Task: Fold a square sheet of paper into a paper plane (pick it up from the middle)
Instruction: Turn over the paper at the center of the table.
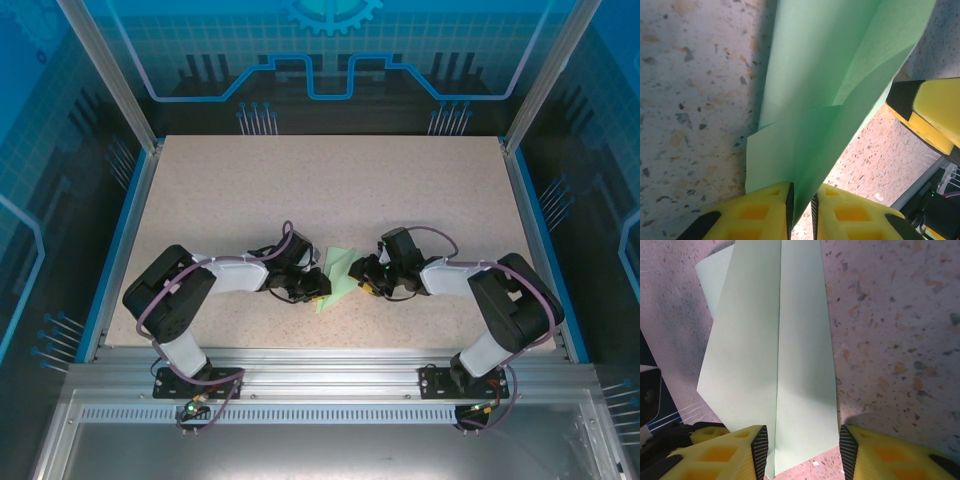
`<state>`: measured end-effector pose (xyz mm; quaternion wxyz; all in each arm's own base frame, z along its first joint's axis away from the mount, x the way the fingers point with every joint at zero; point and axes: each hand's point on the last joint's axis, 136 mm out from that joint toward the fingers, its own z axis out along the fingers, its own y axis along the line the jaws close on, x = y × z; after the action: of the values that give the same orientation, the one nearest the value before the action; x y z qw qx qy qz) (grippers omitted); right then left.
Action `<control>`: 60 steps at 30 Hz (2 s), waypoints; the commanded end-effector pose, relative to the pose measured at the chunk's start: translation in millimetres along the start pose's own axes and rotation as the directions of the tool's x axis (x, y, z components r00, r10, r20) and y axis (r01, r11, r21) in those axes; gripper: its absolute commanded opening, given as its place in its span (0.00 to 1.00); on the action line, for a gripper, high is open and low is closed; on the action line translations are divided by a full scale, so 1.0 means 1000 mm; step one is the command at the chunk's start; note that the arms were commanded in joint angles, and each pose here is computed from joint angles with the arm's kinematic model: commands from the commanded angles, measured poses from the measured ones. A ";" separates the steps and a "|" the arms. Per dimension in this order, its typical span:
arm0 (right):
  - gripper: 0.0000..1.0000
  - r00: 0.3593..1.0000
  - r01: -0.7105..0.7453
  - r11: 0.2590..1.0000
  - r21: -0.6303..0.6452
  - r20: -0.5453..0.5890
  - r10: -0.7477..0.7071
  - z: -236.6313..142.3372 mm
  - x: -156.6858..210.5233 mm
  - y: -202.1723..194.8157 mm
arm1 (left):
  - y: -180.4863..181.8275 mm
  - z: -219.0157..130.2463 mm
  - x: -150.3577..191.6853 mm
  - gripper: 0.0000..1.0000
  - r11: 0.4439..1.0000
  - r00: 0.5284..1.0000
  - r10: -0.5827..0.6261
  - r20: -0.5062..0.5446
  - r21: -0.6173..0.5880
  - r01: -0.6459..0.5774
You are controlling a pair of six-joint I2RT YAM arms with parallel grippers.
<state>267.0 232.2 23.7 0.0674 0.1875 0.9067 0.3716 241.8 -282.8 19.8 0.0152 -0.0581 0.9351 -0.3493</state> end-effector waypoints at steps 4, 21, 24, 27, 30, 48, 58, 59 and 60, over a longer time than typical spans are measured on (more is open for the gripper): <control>0.44 0.999 0.036 0.996 -0.087 0.010 -0.035 -0.002 -0.002 0.016 | 0.011 -0.009 0.002 0.24 0.996 0.999 0.029 0.017 -0.085 -0.027; 0.46 0.999 0.050 0.997 -0.057 0.015 -0.049 -0.004 -0.007 0.009 | 0.013 -0.020 -0.010 0.26 0.991 0.996 0.051 0.067 -0.127 -0.042; 0.47 0.998 0.055 0.998 -0.016 0.028 -0.055 -0.009 -0.006 0.003 | 0.005 -0.027 -0.011 0.33 0.993 0.994 0.071 0.080 -0.104 -0.062; 0.47 0.998 0.059 0.998 0.014 0.033 -0.059 -0.013 -0.006 -0.002 | -0.006 -0.039 -0.012 0.38 0.992 0.990 0.100 0.099 -0.083 -0.092; 0.49 0.998 0.056 0.998 0.033 0.039 -0.057 -0.017 -0.005 -0.005 | -0.019 -0.054 -0.012 0.37 0.990 0.984 0.130 0.123 -0.063 -0.123; 0.52 0.998 0.068 0.998 0.017 -0.007 -0.068 -0.004 0.011 0.004 | -0.041 -0.038 -0.037 0.12 0.969 0.968 0.243 0.069 -0.070 -0.238; 0.52 0.999 0.038 0.999 -0.023 -0.019 -0.038 0.005 0.013 0.012 | -0.004 -0.016 -0.047 0.09 0.970 0.980 0.197 0.039 -0.155 -0.189; 0.52 0.999 0.033 0.999 -0.035 -0.023 -0.034 0.006 0.013 0.014 | -0.001 -0.013 -0.046 0.08 0.970 0.980 0.194 0.034 -0.157 -0.186; 0.52 0.999 0.027 0.999 -0.040 -0.024 -0.028 0.008 0.012 0.015 | 0.001 -0.011 -0.045 0.08 0.970 0.981 0.190 0.030 -0.159 -0.183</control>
<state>256.1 237.4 25.7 0.0671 0.1722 0.9104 0.3700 287.8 -274.6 38.0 0.0719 0.0151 0.9558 -0.2847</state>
